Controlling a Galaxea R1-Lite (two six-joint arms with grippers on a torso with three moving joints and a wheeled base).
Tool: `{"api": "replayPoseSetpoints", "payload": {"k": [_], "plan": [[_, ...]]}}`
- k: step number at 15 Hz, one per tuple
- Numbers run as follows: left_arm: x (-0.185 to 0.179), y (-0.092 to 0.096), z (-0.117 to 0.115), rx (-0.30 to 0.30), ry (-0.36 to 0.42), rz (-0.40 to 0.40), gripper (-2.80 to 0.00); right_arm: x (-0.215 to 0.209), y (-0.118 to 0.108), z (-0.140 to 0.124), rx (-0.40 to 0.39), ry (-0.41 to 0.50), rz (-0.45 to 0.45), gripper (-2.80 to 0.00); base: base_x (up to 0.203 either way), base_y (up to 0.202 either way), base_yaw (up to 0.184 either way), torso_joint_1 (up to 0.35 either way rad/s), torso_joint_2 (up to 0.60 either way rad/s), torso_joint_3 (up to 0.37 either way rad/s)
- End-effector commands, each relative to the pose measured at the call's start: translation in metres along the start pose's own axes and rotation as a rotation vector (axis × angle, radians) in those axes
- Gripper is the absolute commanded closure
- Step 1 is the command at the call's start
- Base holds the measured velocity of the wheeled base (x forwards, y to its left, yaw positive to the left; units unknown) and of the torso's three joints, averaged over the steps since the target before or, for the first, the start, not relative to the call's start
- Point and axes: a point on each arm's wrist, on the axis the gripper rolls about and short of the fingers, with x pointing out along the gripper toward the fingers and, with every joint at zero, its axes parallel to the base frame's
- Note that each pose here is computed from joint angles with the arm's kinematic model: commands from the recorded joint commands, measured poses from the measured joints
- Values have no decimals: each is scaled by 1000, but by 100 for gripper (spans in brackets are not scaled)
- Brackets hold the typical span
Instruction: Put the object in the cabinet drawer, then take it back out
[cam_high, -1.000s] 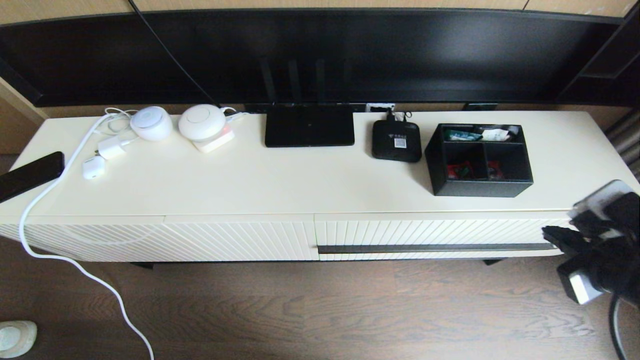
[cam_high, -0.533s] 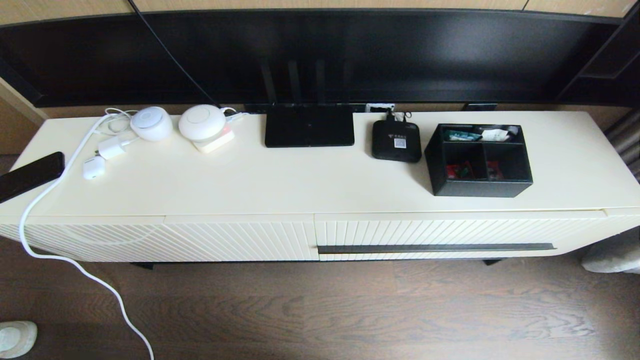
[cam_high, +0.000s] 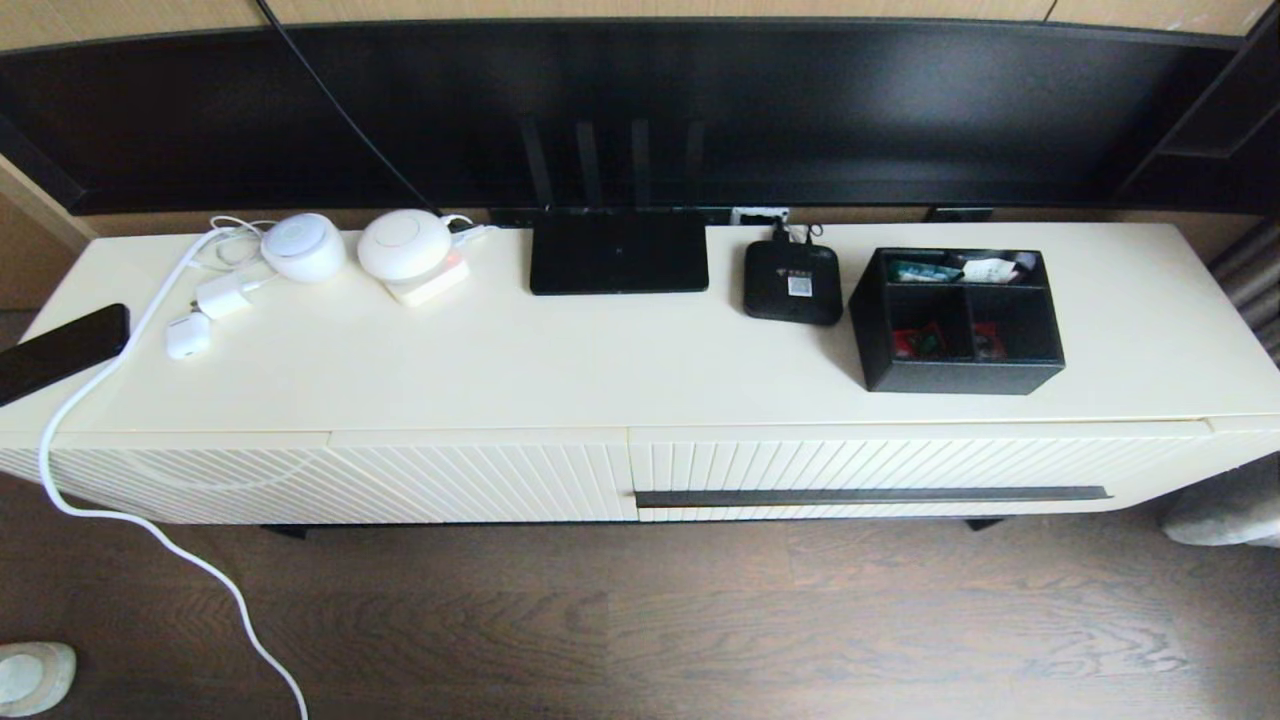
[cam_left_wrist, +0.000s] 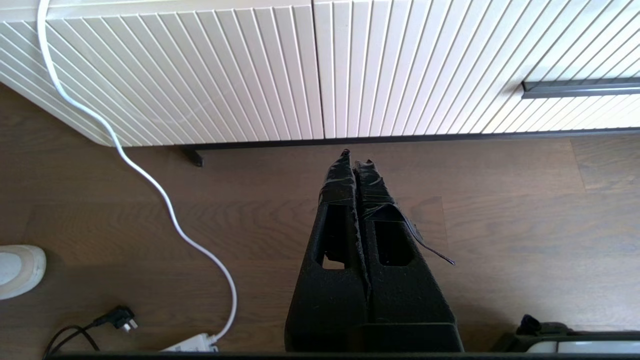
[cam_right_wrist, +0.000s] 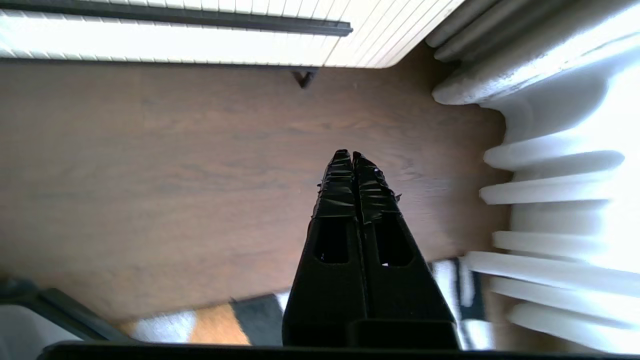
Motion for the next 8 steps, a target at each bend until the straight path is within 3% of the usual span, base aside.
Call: {"api": "replayPoseSetpoints", "payload": {"k": [1, 5, 8], "plan": [[0, 0, 0, 0, 1, 0, 0, -7, 1, -23, 52, -83, 48, 0, 0, 0, 0, 0, 0, 0], [0, 0, 0, 0, 1, 0, 0, 3, 8, -29, 70, -154, 149, 0, 0, 0, 0, 0, 0, 0], [0, 0, 0, 0, 3, 0, 0, 12, 15, -39, 65, -204, 302, 0, 0, 0, 0, 0, 0, 0]]}}
